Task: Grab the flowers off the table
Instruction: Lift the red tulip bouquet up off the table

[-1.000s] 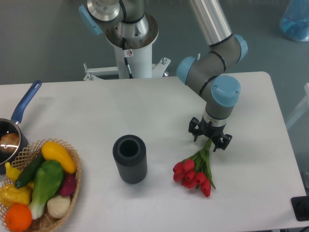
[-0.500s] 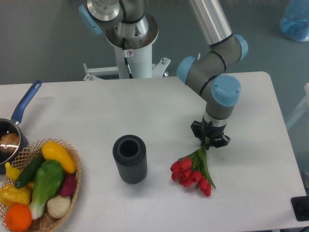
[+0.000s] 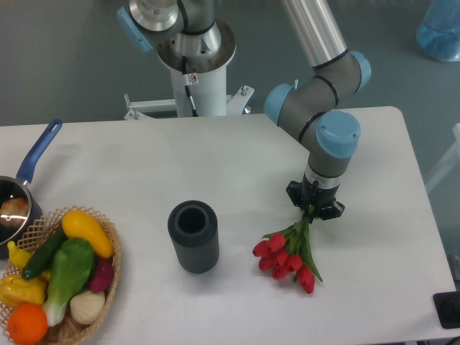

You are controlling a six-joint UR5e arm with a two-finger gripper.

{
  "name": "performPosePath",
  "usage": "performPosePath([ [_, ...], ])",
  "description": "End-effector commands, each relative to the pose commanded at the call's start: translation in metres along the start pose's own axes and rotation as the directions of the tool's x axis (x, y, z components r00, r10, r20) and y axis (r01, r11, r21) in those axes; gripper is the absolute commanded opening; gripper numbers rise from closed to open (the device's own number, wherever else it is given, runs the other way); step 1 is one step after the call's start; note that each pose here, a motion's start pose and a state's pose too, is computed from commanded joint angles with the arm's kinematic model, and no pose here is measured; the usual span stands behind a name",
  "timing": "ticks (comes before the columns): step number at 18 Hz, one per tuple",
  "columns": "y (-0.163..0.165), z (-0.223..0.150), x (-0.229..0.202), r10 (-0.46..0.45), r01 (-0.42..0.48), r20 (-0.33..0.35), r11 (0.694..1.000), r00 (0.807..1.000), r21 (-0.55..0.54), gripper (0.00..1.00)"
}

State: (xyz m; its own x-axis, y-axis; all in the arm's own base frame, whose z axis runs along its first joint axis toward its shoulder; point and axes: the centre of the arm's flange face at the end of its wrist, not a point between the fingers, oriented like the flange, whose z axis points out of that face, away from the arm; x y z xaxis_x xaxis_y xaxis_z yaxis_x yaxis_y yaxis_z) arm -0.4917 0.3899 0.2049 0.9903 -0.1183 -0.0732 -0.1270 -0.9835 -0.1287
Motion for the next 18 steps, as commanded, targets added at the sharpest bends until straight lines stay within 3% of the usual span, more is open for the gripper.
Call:
performPosePath([
  [7, -0.006, -0.033, -0.017, -0.026, 0.024, 0.061, 0.999, 0.998, 0.034, 0.13],
  [12, -0.031, -0.067, -0.034, -0.103, 0.088, 0.076, 0.979, 0.992, 0.182, 0.13],
  [18, -0.065, -0.111, -0.039, -0.093, 0.057, 0.094, 0.945, 0.991, 0.323, 0.13],
])
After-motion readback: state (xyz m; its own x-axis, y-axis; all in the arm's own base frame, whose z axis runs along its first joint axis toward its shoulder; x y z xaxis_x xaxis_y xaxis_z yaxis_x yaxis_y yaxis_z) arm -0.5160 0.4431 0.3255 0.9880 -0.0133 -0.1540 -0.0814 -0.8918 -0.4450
